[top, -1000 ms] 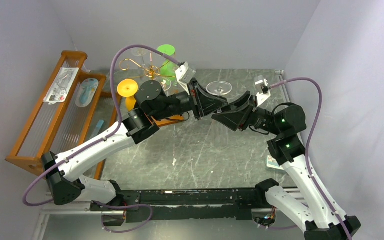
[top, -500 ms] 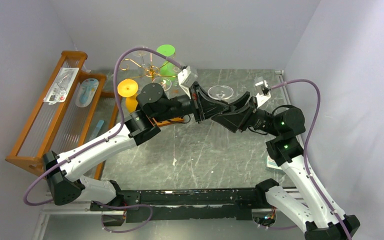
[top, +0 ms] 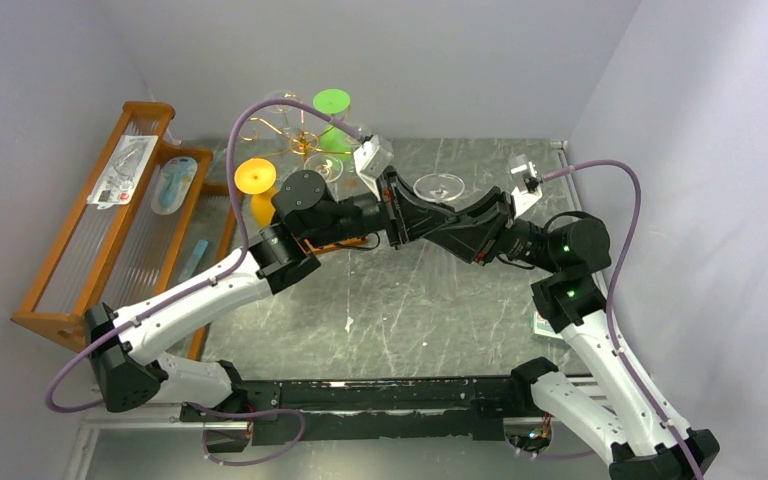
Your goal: Place the wine glass upside down on the wine glass rack
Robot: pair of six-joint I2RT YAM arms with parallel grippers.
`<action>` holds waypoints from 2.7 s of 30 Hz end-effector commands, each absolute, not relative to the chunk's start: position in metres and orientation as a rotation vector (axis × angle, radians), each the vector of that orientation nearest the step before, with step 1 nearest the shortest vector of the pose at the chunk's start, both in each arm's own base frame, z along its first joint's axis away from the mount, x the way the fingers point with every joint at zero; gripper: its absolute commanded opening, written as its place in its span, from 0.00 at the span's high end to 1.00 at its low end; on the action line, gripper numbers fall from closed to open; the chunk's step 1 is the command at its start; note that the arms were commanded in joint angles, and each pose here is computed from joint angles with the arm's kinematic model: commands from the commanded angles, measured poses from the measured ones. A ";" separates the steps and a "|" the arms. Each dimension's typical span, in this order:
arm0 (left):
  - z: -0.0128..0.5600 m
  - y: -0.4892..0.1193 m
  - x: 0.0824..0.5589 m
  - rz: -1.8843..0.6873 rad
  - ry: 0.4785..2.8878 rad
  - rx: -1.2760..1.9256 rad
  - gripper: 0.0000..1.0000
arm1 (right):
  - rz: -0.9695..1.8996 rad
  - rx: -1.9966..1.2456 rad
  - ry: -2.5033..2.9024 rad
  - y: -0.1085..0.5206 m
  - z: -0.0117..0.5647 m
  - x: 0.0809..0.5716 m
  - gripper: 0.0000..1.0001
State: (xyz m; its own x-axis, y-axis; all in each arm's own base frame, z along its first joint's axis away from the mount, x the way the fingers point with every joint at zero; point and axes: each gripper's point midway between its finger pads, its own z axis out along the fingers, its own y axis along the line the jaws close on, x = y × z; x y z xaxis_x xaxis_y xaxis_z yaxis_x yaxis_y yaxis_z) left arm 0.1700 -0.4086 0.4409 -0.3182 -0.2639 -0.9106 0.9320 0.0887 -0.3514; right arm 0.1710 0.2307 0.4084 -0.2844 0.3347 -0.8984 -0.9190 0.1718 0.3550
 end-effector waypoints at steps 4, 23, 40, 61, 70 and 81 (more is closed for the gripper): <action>0.461 -0.394 0.159 -1.518 1.251 0.676 0.59 | 1.322 -0.578 1.231 0.223 0.418 0.177 1.00; 0.483 -0.349 0.149 -1.839 1.359 0.205 0.03 | 1.115 -0.588 0.934 0.207 0.440 0.179 1.00; 0.473 -0.384 0.147 -2.171 1.495 0.152 0.27 | 0.877 -0.863 0.877 0.213 0.403 0.176 1.00; 0.413 -0.378 0.169 -1.993 1.730 0.141 0.75 | 0.870 -0.989 1.007 0.219 0.369 0.177 1.00; 0.401 -0.378 0.161 -1.997 1.765 0.256 0.55 | 0.918 -1.018 1.047 0.223 0.363 0.174 1.00; 0.393 -0.368 0.164 -2.079 1.782 0.191 0.95 | 0.908 -1.056 1.076 0.223 0.361 0.173 1.00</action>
State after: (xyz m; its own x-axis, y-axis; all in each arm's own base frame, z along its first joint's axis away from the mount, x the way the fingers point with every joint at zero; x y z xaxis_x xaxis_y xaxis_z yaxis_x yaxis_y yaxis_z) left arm 0.1653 -0.3714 0.4009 -0.8994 -0.2274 -0.3734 0.4024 -0.0968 -0.9103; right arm 0.1857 0.2209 0.3354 0.1974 0.0449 -0.9793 -0.9379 0.2992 -0.1754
